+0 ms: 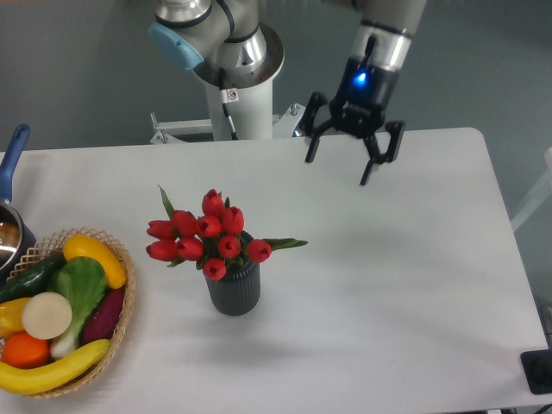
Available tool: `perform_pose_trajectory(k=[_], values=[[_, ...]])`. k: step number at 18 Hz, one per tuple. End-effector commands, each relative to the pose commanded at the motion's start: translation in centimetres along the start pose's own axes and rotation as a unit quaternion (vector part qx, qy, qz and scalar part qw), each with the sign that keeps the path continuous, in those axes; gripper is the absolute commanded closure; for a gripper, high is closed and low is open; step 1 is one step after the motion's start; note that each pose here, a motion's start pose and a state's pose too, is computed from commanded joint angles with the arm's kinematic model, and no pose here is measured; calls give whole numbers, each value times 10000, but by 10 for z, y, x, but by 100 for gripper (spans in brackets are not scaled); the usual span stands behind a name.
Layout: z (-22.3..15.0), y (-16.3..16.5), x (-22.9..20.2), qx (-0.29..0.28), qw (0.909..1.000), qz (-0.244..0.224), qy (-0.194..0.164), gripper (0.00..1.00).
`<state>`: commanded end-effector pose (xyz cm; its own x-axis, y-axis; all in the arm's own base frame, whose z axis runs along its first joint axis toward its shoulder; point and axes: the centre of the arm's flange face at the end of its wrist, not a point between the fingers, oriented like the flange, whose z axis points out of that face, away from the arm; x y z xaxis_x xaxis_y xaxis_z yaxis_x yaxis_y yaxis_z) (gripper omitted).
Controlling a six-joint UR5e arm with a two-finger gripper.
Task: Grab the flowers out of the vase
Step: 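Move the open gripper down toward the red tulip stems above the vase, then position the gripper fingers around the tulip stems below the blooms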
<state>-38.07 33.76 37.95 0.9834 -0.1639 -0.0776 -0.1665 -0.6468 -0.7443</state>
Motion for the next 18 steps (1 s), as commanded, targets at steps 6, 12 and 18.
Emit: perform_pose_trajectory(k=[6,12,18], values=[[49,-12,7,415,9978,243,450,0],[77,2,21,911,9916,414,826,0],[92,-1,24,1132,9874,455,1011,0]])
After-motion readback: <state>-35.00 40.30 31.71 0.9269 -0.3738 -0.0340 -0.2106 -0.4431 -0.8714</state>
